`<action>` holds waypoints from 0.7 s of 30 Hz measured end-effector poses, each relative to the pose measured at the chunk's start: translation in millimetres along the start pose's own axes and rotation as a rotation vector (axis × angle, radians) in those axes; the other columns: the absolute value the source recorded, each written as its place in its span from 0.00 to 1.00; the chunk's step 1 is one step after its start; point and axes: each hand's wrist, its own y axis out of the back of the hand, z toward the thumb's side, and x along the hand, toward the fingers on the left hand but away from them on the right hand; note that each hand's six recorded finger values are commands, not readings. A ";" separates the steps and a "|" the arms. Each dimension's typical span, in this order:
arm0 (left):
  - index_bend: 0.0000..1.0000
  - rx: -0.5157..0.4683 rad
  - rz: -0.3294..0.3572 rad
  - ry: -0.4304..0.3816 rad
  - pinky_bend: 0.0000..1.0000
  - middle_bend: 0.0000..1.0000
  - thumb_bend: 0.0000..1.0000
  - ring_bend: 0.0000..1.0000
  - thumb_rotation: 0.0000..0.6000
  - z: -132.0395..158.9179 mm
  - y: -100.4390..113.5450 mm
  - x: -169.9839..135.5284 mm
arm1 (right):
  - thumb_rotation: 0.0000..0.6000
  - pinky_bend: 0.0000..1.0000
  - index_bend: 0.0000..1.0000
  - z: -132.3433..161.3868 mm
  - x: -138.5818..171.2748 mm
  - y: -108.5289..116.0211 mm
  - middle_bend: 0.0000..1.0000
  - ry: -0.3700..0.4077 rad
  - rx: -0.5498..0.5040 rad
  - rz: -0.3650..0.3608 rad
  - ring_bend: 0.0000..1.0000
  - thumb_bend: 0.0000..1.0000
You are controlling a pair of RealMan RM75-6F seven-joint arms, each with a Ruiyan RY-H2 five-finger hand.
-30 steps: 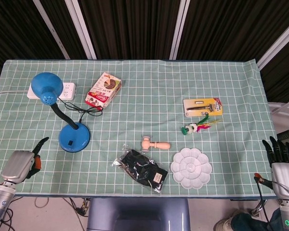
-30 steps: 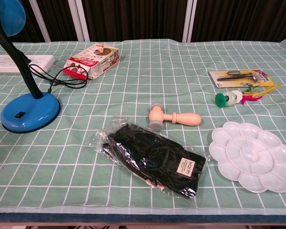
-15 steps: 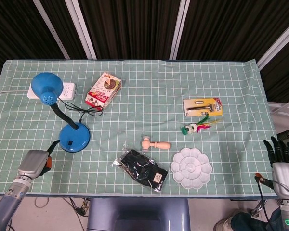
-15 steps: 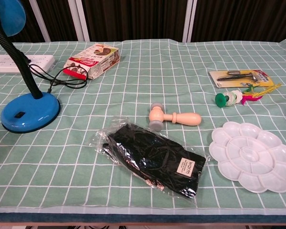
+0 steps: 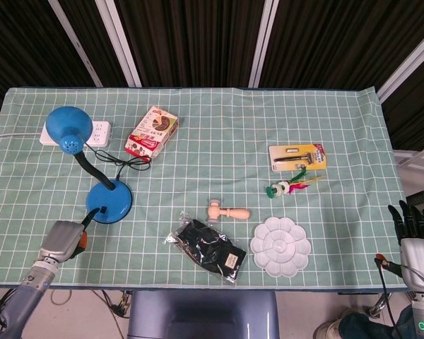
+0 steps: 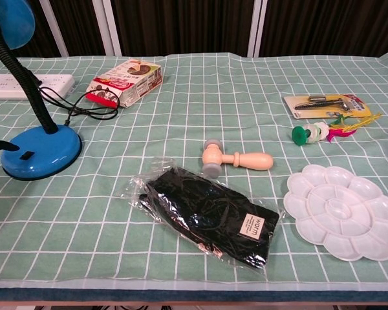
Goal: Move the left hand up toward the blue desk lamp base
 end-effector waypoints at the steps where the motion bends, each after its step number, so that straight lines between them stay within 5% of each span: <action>1: 0.03 0.002 -0.001 -0.002 0.91 0.83 0.89 0.84 1.00 0.8 -0.6 0.4 | 1.00 0.00 0.08 -0.1 0.0 0.0 0.05 -0.001 0.000 0.000 0.03 0.15; 21: 0.03 0.012 -0.003 -0.003 0.91 0.83 0.89 0.84 1.00 11.9 -2.3 5.3 | 1.00 0.00 0.08 -1.8 -0.1 0.2 0.05 -0.013 0.003 -0.001 0.03 0.15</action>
